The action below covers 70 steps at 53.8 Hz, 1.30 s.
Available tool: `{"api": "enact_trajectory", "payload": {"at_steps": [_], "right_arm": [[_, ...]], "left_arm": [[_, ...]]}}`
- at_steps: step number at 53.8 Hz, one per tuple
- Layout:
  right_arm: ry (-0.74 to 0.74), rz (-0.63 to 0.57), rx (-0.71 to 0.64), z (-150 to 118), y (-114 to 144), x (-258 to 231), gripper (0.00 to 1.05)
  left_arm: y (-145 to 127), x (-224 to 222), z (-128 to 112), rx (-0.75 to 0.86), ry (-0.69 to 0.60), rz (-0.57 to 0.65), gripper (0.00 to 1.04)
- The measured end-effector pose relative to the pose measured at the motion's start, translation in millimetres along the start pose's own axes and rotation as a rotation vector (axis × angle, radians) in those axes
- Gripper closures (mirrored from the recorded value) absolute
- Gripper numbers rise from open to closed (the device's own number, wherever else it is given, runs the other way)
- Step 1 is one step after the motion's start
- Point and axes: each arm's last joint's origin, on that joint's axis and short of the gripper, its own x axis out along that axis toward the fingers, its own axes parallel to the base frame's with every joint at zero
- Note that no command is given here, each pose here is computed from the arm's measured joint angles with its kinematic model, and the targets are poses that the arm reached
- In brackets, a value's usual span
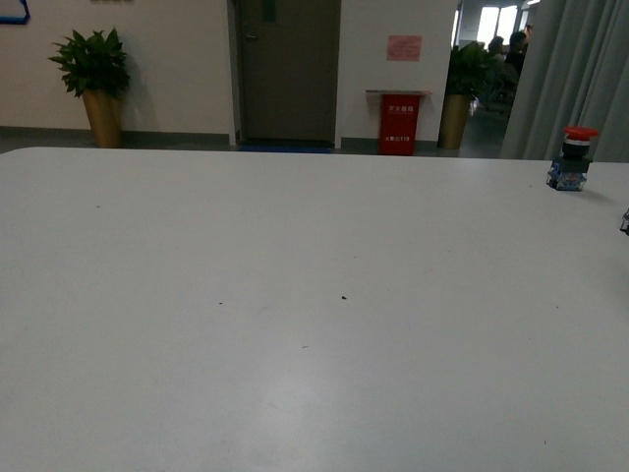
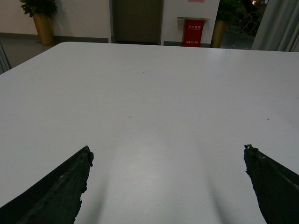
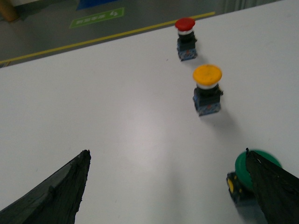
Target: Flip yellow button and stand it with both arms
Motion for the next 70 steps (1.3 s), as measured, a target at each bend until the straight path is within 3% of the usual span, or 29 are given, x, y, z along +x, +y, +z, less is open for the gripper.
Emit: {"api": "enact_trajectory", "payload": {"at_steps": [16,23,31,43,70], "right_arm": [[0.078,0.175,0.058,-50.0,-9.8,-54.4,0.08],[-0.306,0.077,-0.132,-79.0,-26.6,-68.2,0.34],[-0.297,0.031,-0.2,-130.8,-43.3,-75.7,0.66],[-0.329,0.033,-0.213,-140.2,-45.4,-76.2,1.02],[-0.326,0.032,-0.217,-157.0,-49.2,-70.1,1.01]], "left_arm": [[0.0,0.0,0.0,0.0,0.0,0.0,0.07],[0.0,0.0,0.0,0.0,0.0,0.0,0.07],[0.0,0.0,-0.1,0.0,0.001,0.0,0.07],[0.0,0.0,-0.1,0.0,0.001,0.0,0.07],[0.0,0.0,0.0,0.0,0.0,0.0,0.07]]}}
